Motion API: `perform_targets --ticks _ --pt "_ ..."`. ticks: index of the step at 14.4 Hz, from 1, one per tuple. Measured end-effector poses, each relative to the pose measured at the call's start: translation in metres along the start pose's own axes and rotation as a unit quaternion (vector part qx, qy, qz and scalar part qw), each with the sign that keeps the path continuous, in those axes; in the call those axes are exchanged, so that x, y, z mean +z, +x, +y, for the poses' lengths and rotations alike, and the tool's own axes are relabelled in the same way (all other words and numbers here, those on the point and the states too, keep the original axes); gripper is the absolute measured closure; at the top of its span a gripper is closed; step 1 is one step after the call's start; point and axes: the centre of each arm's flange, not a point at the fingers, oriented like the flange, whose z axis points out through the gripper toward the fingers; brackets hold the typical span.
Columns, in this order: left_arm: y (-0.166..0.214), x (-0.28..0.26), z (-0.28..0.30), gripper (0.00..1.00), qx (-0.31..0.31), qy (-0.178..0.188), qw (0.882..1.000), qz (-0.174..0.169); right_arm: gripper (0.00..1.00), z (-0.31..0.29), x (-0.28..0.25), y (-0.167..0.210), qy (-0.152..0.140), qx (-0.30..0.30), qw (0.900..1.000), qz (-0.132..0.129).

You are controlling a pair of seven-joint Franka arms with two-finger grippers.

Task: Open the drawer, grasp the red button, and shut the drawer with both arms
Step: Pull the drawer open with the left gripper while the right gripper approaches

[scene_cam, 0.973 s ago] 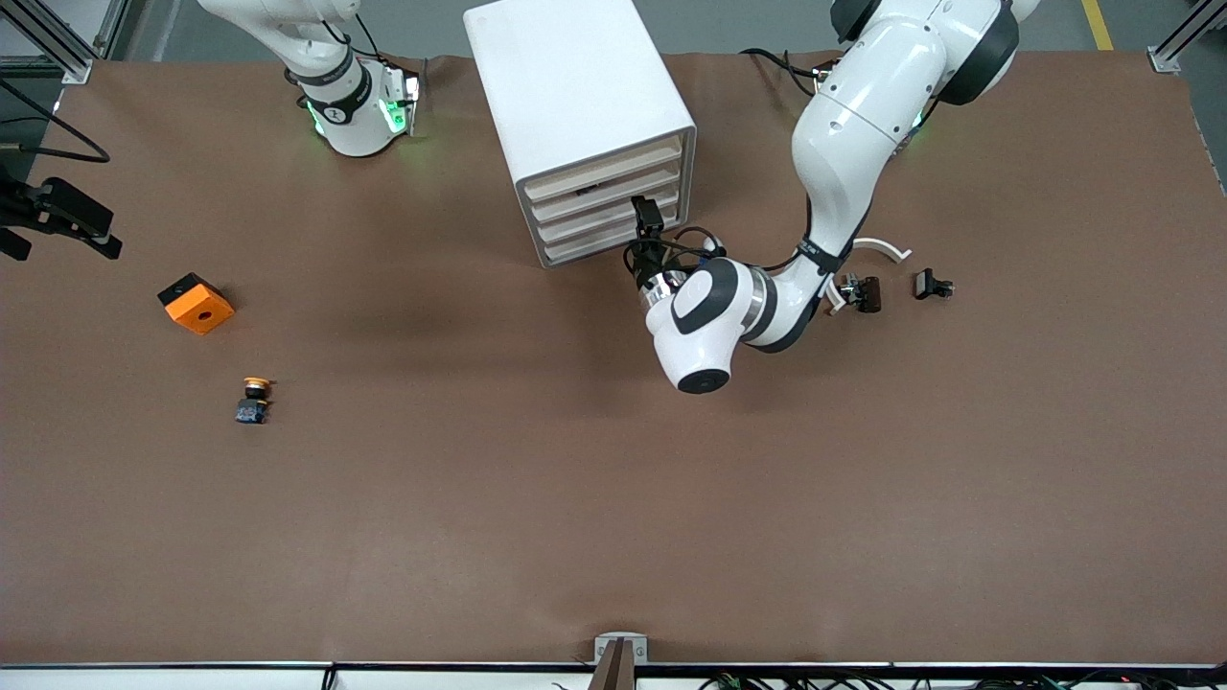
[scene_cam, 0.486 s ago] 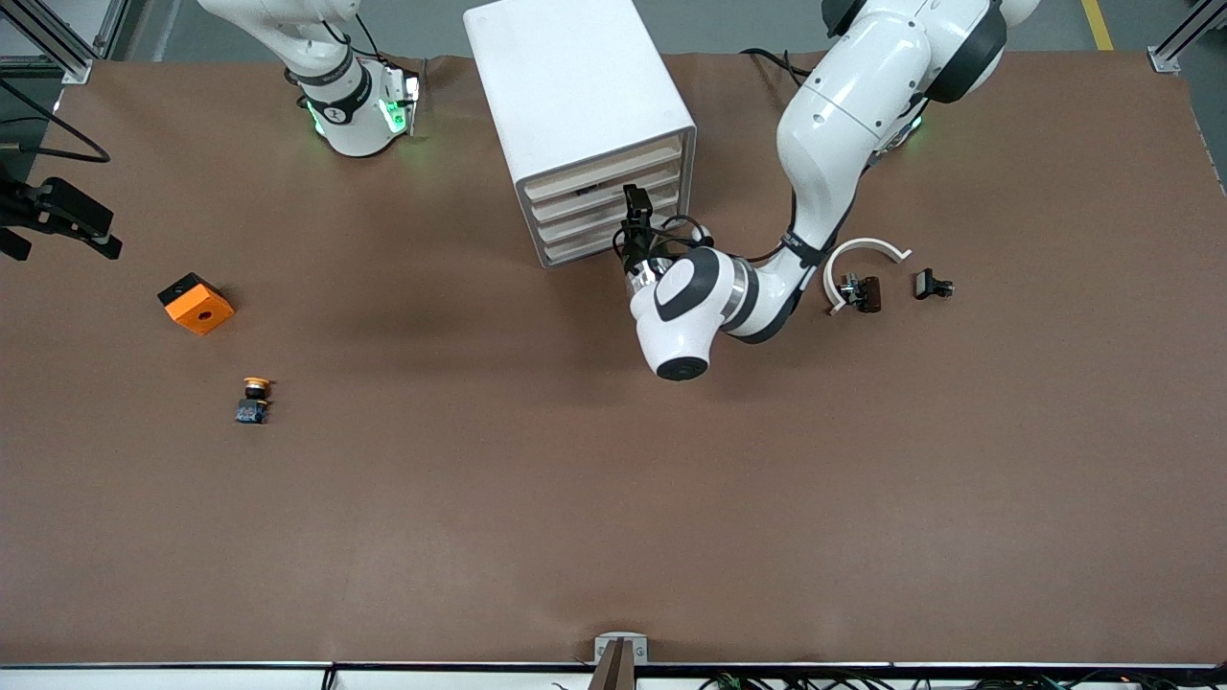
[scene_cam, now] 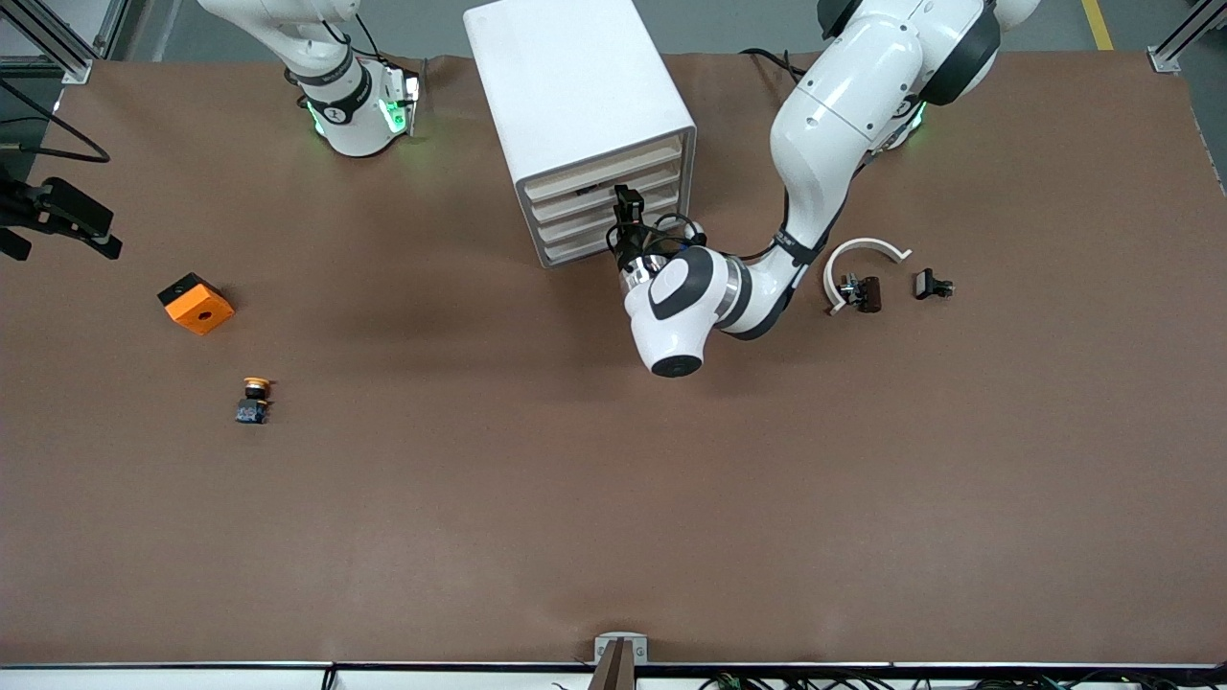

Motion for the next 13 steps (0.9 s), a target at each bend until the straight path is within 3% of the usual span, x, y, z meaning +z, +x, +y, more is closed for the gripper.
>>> perform_targets --ticks 6,8,13 --pt "-0.0037 0.0065 -0.0010 0.66 0.001 0.001 1.000 0.005 0.00 0.0000 0.0000 0.0000 0.000 0.000 1.000 0.000" --pt "-0.0036 0.0073 -0.0016 0.82 -0.003 0.006 1.000 0.006 0.00 0.0000 0.0000 0.0000 0.000 0.000 1.000 0.000" --pt "-0.0022 0.0054 -0.0009 0.84 -0.024 0.006 1.000 0.005 0.00 0.0000 -0.0008 0.0005 0.000 0.000 1.000 0.003"
